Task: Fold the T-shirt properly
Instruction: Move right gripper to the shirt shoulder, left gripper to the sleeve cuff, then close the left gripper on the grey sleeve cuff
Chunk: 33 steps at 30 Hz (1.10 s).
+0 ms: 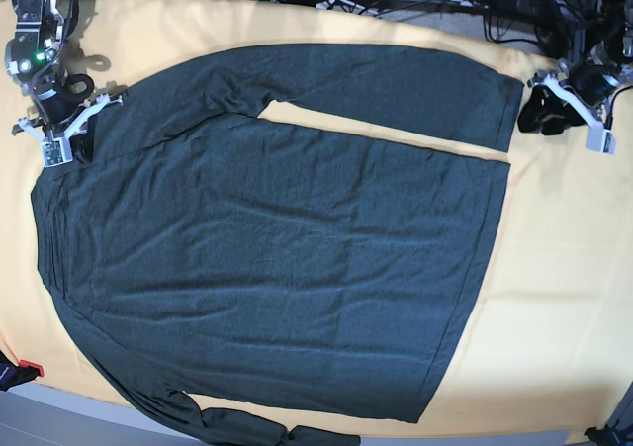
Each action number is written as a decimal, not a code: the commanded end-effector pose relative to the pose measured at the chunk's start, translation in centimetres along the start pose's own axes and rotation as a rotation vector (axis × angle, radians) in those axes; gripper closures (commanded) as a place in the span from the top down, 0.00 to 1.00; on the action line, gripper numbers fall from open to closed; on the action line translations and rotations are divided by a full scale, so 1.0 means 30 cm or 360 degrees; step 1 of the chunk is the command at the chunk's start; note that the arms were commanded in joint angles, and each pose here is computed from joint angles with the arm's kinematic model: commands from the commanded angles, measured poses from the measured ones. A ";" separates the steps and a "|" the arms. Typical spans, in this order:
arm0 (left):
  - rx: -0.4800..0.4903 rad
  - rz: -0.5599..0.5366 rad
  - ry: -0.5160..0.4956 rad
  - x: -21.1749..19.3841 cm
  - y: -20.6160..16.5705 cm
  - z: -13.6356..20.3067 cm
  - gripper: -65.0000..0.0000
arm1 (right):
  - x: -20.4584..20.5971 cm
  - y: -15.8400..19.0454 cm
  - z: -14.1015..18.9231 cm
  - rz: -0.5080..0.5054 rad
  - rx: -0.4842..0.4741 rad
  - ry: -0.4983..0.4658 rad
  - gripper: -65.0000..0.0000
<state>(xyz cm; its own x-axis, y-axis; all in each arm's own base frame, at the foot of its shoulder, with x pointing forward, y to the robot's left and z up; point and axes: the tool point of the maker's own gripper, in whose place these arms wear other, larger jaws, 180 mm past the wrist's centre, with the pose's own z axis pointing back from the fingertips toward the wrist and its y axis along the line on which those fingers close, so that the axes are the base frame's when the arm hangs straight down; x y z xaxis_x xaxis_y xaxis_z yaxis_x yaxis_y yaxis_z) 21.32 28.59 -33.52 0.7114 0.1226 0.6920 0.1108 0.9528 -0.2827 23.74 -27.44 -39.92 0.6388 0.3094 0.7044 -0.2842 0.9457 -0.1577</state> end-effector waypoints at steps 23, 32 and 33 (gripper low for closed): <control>-0.0247 -0.0056 0.0157 -0.103 -0.182 -0.077 0.00 | -0.030 -0.026 0.009 0.0035 -0.0027 0.0102 0.00; -0.0762 -0.0426 -0.0121 0.051 -0.495 0.022 0.00 | -0.034 -0.025 0.010 0.0035 -0.0025 0.0106 0.00; -0.0819 -0.0474 -0.0177 0.071 -0.531 0.041 0.00 | -0.034 -0.025 0.010 0.0035 -0.0025 0.0105 0.00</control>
<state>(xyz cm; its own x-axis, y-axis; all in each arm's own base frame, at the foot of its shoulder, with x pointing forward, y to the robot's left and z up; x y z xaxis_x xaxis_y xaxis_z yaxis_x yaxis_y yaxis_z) 19.84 14.19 -27.97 0.5560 -0.0891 0.8264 0.6190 0.7078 -0.3402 23.55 -27.60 -40.14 0.6555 0.3105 0.6884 -0.2834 0.9461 -0.1569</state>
